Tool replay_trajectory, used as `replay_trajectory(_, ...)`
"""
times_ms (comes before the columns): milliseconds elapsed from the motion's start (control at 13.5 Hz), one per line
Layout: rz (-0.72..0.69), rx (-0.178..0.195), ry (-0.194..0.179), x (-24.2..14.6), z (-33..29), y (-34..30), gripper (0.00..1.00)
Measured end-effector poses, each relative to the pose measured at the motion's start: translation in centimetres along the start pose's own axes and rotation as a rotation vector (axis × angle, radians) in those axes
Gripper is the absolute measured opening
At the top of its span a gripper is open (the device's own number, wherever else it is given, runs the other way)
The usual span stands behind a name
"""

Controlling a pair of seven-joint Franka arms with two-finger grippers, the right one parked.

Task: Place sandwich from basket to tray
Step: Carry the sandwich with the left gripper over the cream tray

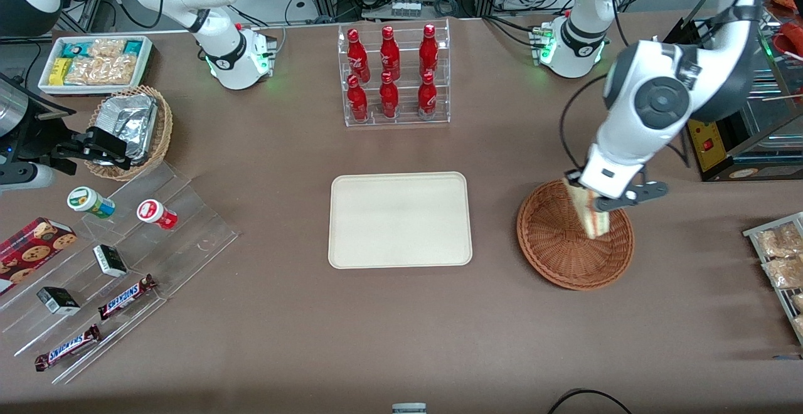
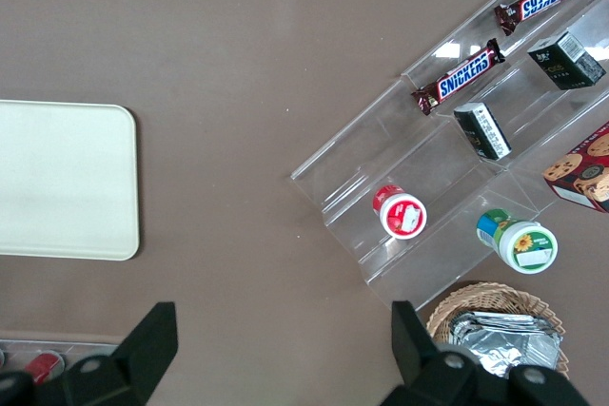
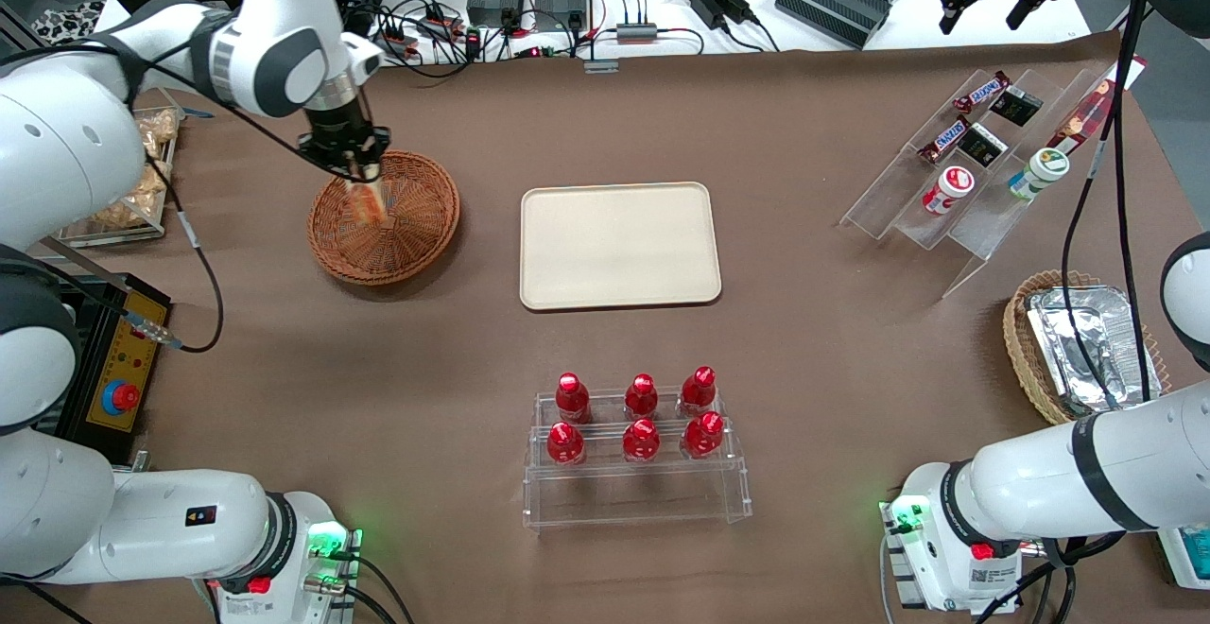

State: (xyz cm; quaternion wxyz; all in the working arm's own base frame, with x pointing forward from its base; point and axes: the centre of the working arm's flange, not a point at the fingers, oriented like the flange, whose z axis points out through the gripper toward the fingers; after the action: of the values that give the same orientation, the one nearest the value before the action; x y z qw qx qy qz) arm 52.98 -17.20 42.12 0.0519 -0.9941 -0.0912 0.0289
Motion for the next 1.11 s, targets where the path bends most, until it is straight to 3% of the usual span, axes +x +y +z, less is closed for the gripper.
replay_trajectory(296,0.086,-0.050,0.006,-2.7,-0.9,5.3,0.14)
replay_trajectory(741,0.199,-0.180,0.042,-5.0,1.4,12.8,0.14)
replay_trajectory(1111,0.266,-0.235,0.014,-6.2,3.7,16.7,0.14)
